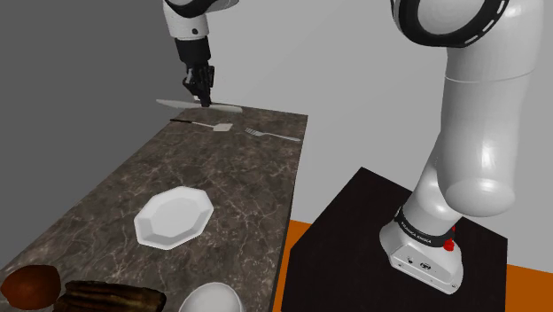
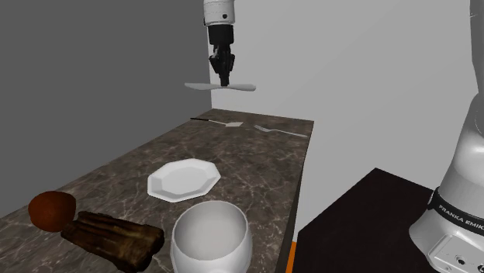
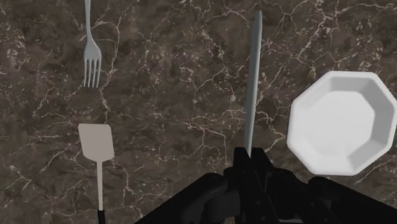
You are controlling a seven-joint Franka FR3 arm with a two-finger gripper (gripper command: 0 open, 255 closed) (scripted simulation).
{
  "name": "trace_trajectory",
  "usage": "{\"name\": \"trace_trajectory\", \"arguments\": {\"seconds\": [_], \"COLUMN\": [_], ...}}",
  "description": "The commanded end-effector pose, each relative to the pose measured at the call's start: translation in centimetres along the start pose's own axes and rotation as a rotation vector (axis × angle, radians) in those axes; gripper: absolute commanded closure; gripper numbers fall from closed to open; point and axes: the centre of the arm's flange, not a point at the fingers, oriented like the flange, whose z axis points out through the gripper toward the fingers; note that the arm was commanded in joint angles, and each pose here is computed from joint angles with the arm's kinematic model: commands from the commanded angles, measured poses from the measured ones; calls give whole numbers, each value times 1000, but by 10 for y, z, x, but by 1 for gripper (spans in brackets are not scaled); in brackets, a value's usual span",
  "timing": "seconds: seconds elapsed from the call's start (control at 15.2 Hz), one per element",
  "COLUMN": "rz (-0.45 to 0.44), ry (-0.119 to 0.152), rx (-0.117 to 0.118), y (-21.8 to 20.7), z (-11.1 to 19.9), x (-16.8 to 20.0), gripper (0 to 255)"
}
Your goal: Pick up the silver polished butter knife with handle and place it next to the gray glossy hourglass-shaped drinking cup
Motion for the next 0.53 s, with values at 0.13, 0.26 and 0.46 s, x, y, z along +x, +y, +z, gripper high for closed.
{"name": "trace_trajectory", "arguments": {"seconds": [0.13,0.26,0.46], "rz": [0,0,0], "ry": [0,0,0], "rx": [0,0,0], "y": [-36,-60,-96], "z": [-3,-2,-1], "x": [-17,-28,-45], "gripper": [255,255,255]}}
